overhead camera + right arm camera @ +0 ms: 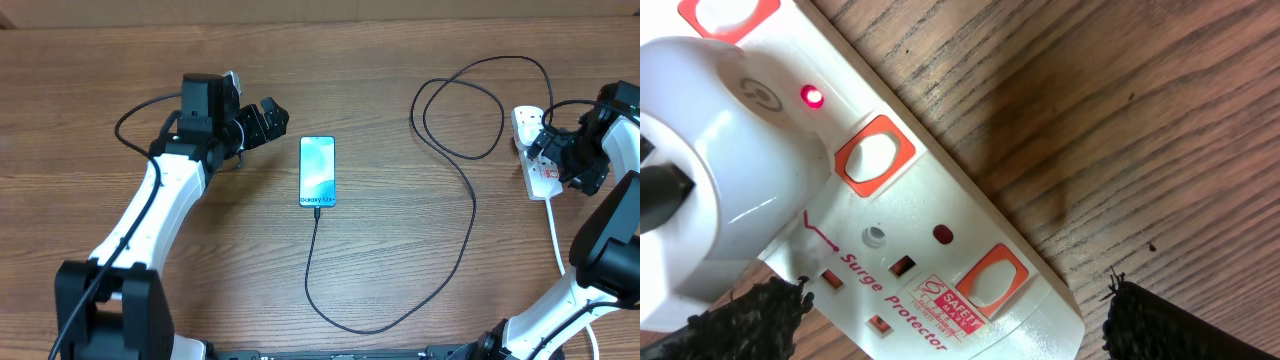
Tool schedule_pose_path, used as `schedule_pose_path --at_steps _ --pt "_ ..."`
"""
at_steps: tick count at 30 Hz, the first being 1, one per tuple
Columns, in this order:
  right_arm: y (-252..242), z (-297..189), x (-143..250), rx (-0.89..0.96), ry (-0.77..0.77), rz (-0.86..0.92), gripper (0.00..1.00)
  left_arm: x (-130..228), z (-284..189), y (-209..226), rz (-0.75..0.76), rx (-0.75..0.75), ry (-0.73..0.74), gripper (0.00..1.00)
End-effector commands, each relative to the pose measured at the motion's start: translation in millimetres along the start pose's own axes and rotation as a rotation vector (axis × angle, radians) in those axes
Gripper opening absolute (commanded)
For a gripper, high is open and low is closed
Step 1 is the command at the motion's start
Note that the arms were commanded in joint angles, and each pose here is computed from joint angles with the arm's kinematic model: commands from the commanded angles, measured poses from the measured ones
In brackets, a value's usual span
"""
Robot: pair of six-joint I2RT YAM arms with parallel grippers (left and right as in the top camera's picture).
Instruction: Plug charger to phone and switch on socket
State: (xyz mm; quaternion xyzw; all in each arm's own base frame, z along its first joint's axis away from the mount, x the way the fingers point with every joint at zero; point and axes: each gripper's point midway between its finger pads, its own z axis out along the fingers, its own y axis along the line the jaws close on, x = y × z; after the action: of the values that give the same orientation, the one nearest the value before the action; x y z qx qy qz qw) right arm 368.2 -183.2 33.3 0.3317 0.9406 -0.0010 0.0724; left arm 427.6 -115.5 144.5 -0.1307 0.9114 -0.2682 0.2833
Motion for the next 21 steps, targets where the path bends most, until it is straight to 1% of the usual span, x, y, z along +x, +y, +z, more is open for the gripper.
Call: schedule_pose_path --at_steps 1,6,9,13,16,21 --pt "5 -7 -10 -0.013 -0.031 -0.008 1.0 -7 -15 -10 0.005 0.014 -0.043 1.0" --pt "5 -7 -10 -0.013 -0.031 -0.008 1.0 -11 -25 -16 0.016 0.027 -0.066 0.99" --pt "5 -7 -10 -0.013 -0.031 -0.008 1.0 -15 -31 -7 0.022 -0.033 -0.099 0.99" --pt "5 -7 -10 -0.013 -0.031 -0.008 1.0 -10 -36 4 0.009 -0.097 -0.092 0.99" --pt "5 -7 -10 -0.013 -0.031 -0.008 1.0 8 -40 18 -0.008 -0.163 -0.028 1.0" --pt "5 -7 -10 -0.013 -0.031 -0.008 1.0 53 -39 51 -0.044 -0.267 0.095 0.99"
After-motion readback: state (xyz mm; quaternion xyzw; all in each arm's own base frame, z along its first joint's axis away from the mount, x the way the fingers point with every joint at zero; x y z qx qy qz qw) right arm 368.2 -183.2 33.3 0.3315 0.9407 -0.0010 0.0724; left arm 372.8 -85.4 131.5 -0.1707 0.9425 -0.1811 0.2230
